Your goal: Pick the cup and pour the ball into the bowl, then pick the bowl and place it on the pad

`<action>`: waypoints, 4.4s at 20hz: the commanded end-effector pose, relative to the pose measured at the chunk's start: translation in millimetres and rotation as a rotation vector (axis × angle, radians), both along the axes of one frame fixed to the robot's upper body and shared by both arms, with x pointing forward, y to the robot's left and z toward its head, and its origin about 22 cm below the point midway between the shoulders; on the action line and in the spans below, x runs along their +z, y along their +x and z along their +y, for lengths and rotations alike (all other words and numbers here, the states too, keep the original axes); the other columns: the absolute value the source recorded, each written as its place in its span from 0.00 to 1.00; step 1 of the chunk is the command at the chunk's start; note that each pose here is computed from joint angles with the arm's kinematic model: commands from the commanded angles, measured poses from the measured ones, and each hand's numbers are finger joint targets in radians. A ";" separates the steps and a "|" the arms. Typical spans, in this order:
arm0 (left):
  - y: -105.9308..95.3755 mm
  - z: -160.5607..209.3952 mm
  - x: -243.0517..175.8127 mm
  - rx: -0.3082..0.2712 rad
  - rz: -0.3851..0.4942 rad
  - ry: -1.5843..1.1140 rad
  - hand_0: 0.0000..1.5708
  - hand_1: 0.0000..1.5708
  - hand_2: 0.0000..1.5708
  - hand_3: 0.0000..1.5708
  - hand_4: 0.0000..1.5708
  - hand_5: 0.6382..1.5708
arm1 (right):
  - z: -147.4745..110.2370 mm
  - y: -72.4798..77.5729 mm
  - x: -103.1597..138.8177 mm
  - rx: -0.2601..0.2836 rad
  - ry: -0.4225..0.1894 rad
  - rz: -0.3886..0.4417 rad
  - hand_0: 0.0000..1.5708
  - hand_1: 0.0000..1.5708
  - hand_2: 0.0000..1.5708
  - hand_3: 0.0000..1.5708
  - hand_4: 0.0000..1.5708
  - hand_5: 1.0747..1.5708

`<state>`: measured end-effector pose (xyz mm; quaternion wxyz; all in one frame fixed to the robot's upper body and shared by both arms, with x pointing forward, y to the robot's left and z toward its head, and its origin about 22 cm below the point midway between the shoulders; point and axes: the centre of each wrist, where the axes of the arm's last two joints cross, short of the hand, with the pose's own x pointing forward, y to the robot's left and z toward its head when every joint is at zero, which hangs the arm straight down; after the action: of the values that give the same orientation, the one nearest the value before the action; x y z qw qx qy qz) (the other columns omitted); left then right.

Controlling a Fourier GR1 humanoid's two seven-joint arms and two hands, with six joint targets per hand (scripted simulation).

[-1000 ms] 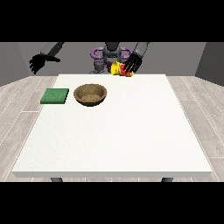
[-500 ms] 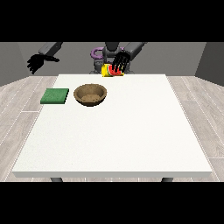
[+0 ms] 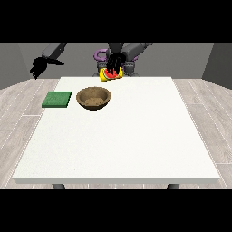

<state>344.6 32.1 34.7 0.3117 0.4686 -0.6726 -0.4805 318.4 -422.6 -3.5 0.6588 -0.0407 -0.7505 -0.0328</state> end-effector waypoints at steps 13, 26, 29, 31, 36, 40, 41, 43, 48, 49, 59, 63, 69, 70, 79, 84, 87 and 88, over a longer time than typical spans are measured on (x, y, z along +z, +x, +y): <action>-4.9 -28.9 27.6 -0.118 -0.084 0.520 0.45 0.45 1.00 1.00 0.76 0.83 | 0.6 2.0 -5.0 0.034 0.021 0.029 0.00 0.00 0.00 0.12 0.00 0.90; -13.4 -48.2 55.2 -0.141 -0.186 0.651 0.97 0.97 1.00 1.00 0.76 0.88 | 6.1 0.9 -17.6 0.032 0.097 0.097 0.00 0.00 0.00 0.00 0.27 0.97; -13.1 -30.6 69.0 -0.144 -0.109 0.275 0.00 0.00 1.00 1.00 0.84 0.78 | -7.9 -7.0 -16.2 -0.026 0.098 0.091 0.00 0.00 0.00 0.00 0.29 0.97; 0.5 -9.3 92.8 -0.115 -0.133 0.097 0.09 0.09 1.00 1.00 0.64 0.97 | -6.4 -2.3 -12.2 -0.073 0.112 0.069 0.00 0.00 0.00 0.00 0.29 0.97; 17.0 51.4 87.9 -0.049 -0.080 -0.214 0.24 0.24 1.00 1.00 0.55 1.00 | -17.8 7.2 12.0 -0.131 0.123 0.020 0.00 0.00 0.00 0.00 0.31 0.98; 17.7 57.4 99.3 -0.157 0.031 -0.510 0.82 0.82 1.00 0.97 0.63 0.99 | -4.9 15.9 12.4 -0.141 0.134 -0.032 0.00 0.00 0.00 0.00 0.15 0.98; 21.6 67.1 103.0 -0.142 0.024 -0.601 0.79 0.79 1.00 0.79 0.58 0.97 | 0.0 13.8 5.5 -0.117 0.157 -0.043 0.00 0.00 0.00 0.00 0.14 0.99; 28.1 77.9 114.3 -0.190 0.039 -0.684 0.75 0.75 0.79 0.68 0.51 0.95 | 9.8 23.0 10.5 -0.076 0.172 -0.071 0.00 0.00 0.00 0.00 0.17 0.99; 37.2 92.5 102.8 -0.245 0.073 -0.958 0.18 0.18 0.00 0.00 0.53 0.99 | 39.0 53.8 40.4 -0.008 0.199 -0.122 0.00 0.00 0.00 0.00 0.25 1.00; 23.5 96.0 75.3 -0.245 0.080 -0.996 0.00 0.00 0.00 0.00 0.51 0.98 | 39.7 54.1 39.6 -0.022 0.182 -0.099 0.00 0.00 0.00 0.00 0.26 1.00; 27.0 121.3 22.2 -0.197 0.263 -1.118 0.00 0.00 0.00 0.00 0.00 0.95 | 100.3 55.5 2.8 0.083 0.139 0.067 0.00 0.00 0.00 0.00 0.00 0.94; 22.8 106.9 55.9 -0.264 0.211 -1.093 0.00 0.00 0.00 0.00 0.00 0.96 | 77.8 41.7 -18.4 0.026 0.188 0.009 0.00 0.00 0.00 0.00 0.06 0.94; 19.8 100.6 74.1 -0.320 0.171 -1.082 0.00 0.00 0.00 0.00 0.00 0.98 | 72.6 43.3 -19.4 0.034 0.217 -0.016 0.00 0.00 0.00 0.00 0.15 0.95; 22.4 113.2 85.9 -0.345 0.179 -1.062 0.00 0.00 0.00 0.00 0.00 0.98 | 81.2 38.8 -30.5 -0.008 0.229 -0.003 0.00 0.00 0.00 0.00 0.13 0.94; 17.5 99.7 82.6 -0.350 0.233 -1.036 0.00 0.00 0.00 0.00 0.00 0.99 | 105.9 43.5 -32.5 -0.016 0.294 0.015 0.00 0.00 0.00 0.00 0.16 0.92; 20.9 126.5 62.5 -0.293 0.285 -1.058 0.00 0.00 0.00 0.00 0.00 0.99 | 139.3 58.6 -24.5 0.000 0.292 0.086 0.00 0.00 0.00 0.00 0.22 0.95; 11.2 131.9 48.0 -0.300 0.291 -1.083 0.00 0.00 0.00 0.00 0.00 0.99 | 155.5 53.8 -37.6 -0.002 0.309 0.096 0.00 0.00 0.00 0.00 0.24 0.96; 19.2 133.0 70.9 -0.283 0.282 -1.071 0.00 0.00 0.00 0.00 0.00 0.99 | 157.1 56.5 -36.2 -0.002 0.315 0.100 0.00 0.00 0.00 0.00 0.23 0.95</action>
<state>361.8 155.1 98.6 0.5185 0.0774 -0.8346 -0.1691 373.3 -289.4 -31.7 0.6824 0.0541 -0.7151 -0.1414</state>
